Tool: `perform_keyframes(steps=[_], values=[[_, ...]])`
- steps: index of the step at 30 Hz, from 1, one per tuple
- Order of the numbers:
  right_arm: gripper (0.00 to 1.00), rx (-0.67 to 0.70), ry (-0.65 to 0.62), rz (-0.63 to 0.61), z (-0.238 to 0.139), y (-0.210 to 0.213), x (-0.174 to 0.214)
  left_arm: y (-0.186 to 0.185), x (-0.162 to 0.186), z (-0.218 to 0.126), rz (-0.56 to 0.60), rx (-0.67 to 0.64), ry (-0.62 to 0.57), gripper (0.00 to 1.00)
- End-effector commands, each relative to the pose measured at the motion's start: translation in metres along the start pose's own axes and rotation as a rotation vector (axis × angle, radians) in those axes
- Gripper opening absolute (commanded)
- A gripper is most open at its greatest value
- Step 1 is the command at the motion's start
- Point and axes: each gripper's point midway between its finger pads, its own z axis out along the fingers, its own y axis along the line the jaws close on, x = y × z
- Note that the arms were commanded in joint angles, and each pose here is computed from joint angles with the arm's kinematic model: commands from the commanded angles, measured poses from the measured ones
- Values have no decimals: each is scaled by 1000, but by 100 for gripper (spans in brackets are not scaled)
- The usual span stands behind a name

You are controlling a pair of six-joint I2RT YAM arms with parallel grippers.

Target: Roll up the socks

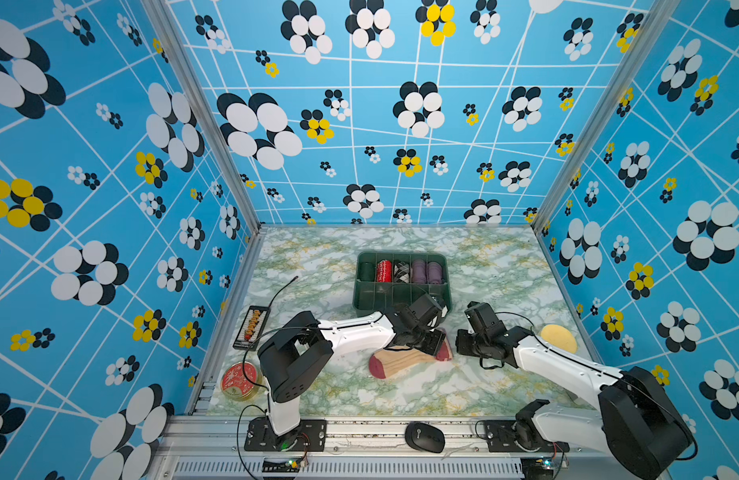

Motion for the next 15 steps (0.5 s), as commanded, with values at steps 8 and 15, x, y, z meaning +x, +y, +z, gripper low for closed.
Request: perform_keyframes(steps=[8, 15], values=[[23, -16, -39, -27, -9, 11, -23, 64, -13, -39, -50, -169, -68, 3], [23, -26, -67, -52, -11, 25, -49, 108, -16, -60, -104, -229, -100, 4]])
